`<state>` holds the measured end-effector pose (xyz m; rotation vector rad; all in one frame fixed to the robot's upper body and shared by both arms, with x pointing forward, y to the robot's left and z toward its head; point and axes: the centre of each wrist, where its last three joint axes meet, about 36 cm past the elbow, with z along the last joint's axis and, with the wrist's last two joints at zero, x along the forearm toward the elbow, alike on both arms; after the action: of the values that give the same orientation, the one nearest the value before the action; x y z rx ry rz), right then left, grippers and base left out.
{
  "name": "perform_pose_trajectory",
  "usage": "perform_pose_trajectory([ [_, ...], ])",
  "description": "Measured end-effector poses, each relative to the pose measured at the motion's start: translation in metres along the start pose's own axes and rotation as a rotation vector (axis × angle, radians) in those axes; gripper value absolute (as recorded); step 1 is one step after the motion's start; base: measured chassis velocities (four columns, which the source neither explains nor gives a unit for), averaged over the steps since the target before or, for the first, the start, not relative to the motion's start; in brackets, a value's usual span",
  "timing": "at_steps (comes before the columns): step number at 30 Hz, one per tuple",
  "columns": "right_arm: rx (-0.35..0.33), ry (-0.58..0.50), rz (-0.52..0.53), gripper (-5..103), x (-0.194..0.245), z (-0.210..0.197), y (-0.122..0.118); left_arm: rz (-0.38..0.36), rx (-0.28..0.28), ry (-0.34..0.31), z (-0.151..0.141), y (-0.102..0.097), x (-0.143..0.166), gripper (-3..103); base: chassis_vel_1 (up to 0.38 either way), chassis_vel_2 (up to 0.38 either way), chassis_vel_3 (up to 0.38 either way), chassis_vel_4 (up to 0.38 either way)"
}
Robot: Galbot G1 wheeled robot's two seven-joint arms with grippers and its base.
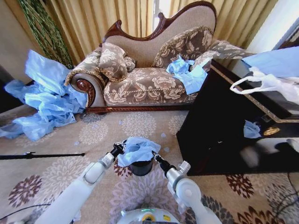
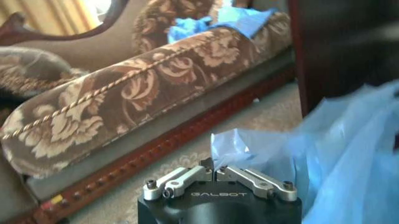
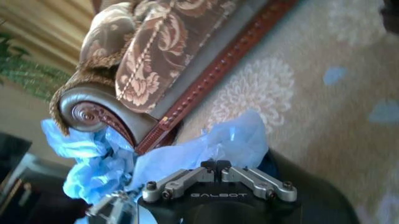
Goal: Place a garbage bag over the trash bin.
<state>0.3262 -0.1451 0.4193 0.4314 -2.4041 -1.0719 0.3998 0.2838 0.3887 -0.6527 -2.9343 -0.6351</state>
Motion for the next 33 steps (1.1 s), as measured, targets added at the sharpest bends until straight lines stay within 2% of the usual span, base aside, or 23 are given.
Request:
perform_pose_trajectory([
  [2,0.075,-0.016,-0.014,0,0.002,0.000,-0.003,-0.054,0.081,-0.006,-0.016,-0.012,0.007,0,0.000,0.000,0.000,0.000],
  [3,0.075,-0.016,-0.014,0,0.002,0.000,-0.003,-0.054,0.081,-0.006,-0.016,-0.012,0.007,0,0.000,0.000,0.000,0.000],
  [4,0.101,-0.021,-0.017,0,0.003,0.000,-0.004,-0.081,0.116,-0.003,-0.023,-0.016,0.011,0,0.000,0.000,0.000,0.000],
  [6,0.159,-0.035,-0.029,0,0.005,-0.004,-0.004,-0.166,0.181,0.005,-0.037,-0.025,0.023,0,0.000,0.000,0.000,0.000],
  [7,0.159,-0.035,-0.029,0,0.005,-0.004,-0.004,-0.166,0.181,0.005,-0.037,-0.025,0.023,0,0.000,0.000,0.000,0.000],
  [10,0.220,-0.051,-0.040,0,0.006,-0.013,-0.004,-0.279,0.264,0.022,-0.056,-0.037,0.041,0,0.000,0.000,0.000,0.000],
  [11,0.220,-0.051,-0.040,0,0.006,-0.013,-0.004,-0.279,0.264,0.022,-0.056,-0.037,0.041,0,0.000,0.000,0.000,0.000],
  [14,0.274,-0.058,-0.047,0,0.006,-0.027,-0.006,-0.373,0.370,0.042,-0.074,-0.055,0.059,0,0.000,0.000,0.000,0.000],
  [15,0.274,-0.058,-0.047,0,0.006,-0.027,-0.006,-0.373,0.370,0.042,-0.074,-0.055,0.059,0,0.000,0.000,0.000,0.000],
  [17,0.294,-0.050,-0.052,0,0.006,-0.034,-0.007,-0.397,0.423,0.072,-0.079,-0.063,0.067,0,0.000,0.000,0.000,0.000],
  [19,0.316,-0.027,-0.046,0,0.009,-0.044,-0.010,-0.424,0.523,0.138,-0.085,-0.072,0.075,0,0.000,0.000,0.000,0.000],
  [20,0.316,-0.027,-0.046,0,0.009,-0.044,-0.010,-0.424,0.523,0.138,-0.085,-0.072,0.075,0,0.000,0.000,0.000,0.000],
  [22,0.338,0.007,-0.042,0,0.014,-0.052,-0.014,-0.435,0.612,0.200,-0.093,-0.075,0.078,0,0.000,0.000,0.000,0.000],
  [23,0.344,0.016,-0.041,0,0.016,-0.054,-0.015,-0.439,0.635,0.216,-0.095,-0.075,0.078,0,0.000,0.000,0.000,0.000],
  [24,0.344,0.016,-0.041,0,0.016,-0.054,-0.015,-0.439,0.635,0.216,-0.095,-0.075,0.078,0,0.000,0.000,0.000,0.000],
  [25,0.361,0.032,-0.040,0,0.017,-0.059,-0.018,-0.445,0.681,0.245,-0.098,-0.076,0.078,0,0.000,0.000,0.000,0.000],
  [26,0.388,0.047,-0.040,0,0.017,-0.068,-0.019,-0.448,0.753,0.271,-0.106,-0.072,0.075,0,0.000,0.000,0.000,0.000],
  [27,0.394,0.049,-0.039,0,0.017,-0.071,-0.017,-0.447,0.777,0.269,-0.111,-0.069,0.073,0,0.000,0.000,0.000,0.000],
  [33,0.392,0.046,-0.036,0,0.024,-0.080,-0.005,-0.422,0.803,0.231,-0.137,-0.062,0.082,0,0.000,0.000,0.000,0.000],
])
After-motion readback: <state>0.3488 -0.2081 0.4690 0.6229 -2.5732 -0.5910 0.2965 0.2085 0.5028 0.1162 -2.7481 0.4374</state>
